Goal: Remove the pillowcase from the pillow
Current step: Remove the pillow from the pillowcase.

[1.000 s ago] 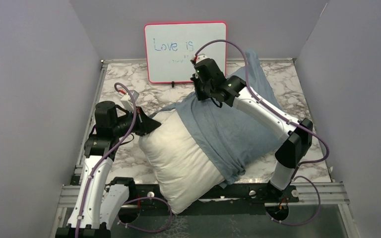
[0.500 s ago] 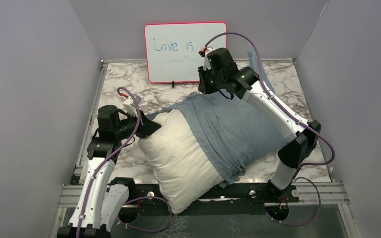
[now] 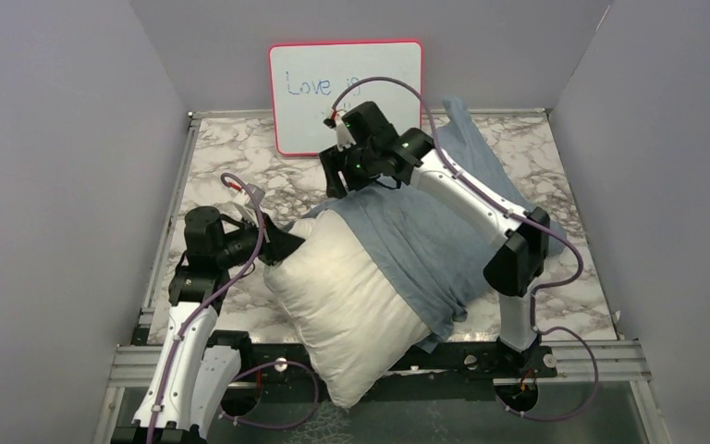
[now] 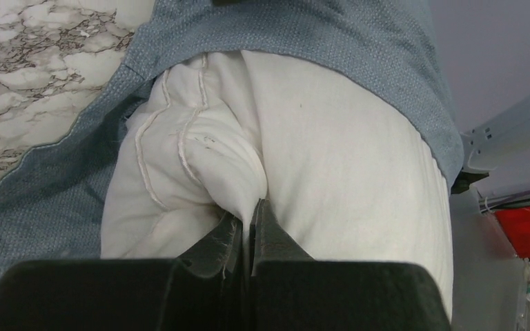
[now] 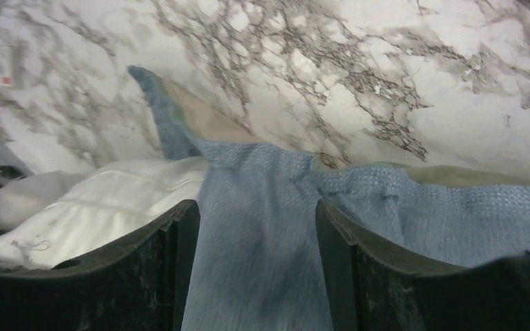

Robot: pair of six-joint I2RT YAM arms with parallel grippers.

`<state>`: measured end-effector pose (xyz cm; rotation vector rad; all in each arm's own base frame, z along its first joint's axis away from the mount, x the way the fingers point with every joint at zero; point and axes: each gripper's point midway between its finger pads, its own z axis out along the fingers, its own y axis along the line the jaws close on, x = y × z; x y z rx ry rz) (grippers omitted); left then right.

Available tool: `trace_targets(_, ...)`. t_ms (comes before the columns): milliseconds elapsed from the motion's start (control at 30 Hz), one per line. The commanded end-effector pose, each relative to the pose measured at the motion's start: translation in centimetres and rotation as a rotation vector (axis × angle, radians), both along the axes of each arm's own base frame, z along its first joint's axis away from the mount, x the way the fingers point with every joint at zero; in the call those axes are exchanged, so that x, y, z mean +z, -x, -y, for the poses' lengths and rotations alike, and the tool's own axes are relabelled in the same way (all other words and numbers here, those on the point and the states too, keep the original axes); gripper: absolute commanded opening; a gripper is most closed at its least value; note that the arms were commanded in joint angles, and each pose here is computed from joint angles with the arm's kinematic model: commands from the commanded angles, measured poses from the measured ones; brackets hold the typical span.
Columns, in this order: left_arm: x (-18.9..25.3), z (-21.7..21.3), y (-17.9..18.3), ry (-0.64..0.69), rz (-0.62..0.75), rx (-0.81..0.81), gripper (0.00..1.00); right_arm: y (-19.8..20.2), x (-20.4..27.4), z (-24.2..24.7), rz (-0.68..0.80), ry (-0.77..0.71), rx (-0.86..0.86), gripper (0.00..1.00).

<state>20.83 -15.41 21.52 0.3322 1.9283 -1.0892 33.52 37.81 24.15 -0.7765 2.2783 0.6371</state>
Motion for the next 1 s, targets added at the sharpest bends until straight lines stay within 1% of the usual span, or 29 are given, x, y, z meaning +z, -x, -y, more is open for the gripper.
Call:
trace_targets(0,1.5,0.9,1.2,0.038,0.068,-0.080,0.00,-1.3,-4.7,1.9,-0.001,0.240,-0.055,0.67)
trace_targets(67,1.6,0.8,1.1,0.035,0.072,-0.069,0.00,-2.3,-5.2,3.2,0.037,0.319,-0.117,0.59)
trace_targets(133,1.6,0.7,1.0,0.031,0.077,-0.056,0.00,-3.4,-4.1,4.4,0.118,0.340,-0.165,0.52)
trace_targets(167,1.6,0.6,0.9,0.029,0.078,-0.049,0.00,-3.8,-3.8,4.5,0.162,0.331,-0.169,0.46)
trace_targets(200,1.6,0.6,0.9,0.028,0.078,-0.046,0.00,-3.9,-2.9,4.6,0.196,0.311,-0.168,0.32)
trace_targets(233,1.6,0.6,0.8,0.028,0.077,-0.044,0.00,-3.9,-2.1,4.7,0.224,0.294,-0.164,0.22)
trace_targets(333,1.6,0.5,0.8,0.027,0.077,-0.041,0.00,-4.0,-0.5,5.1,0.269,0.268,-0.170,0.02)
trace_targets(433,1.6,0.5,0.7,0.026,0.076,-0.036,0.00,-5.2,0.2,6.5,0.323,0.312,-0.239,0.01)
trace_targets(533,1.6,0.4,0.7,0.026,0.077,-0.035,0.00,-7.5,1.6,9.0,0.369,0.352,-0.355,0.00)
trace_targets(700,1.7,0.3,0.7,0.023,0.082,-0.025,0.00,-11.8,5.0,13.7,0.390,0.290,-0.531,0.01)
trace_targets(867,1.6,0.1,0.5,0.016,0.079,-0.006,0.00,-14.3,7.8,17.4,0.409,0.234,-0.664,0.01)
trace_targets(900,1.6,0.1,0.4,0.016,0.080,-0.003,0.00,-14.6,8.0,17.5,0.407,0.222,-0.672,0.01)
trace_targets(967,1.6,0.1,0.4,0.015,0.082,-0.004,0.00,-14.1,8.8,16.3,0.376,0.168,-0.607,0.01)
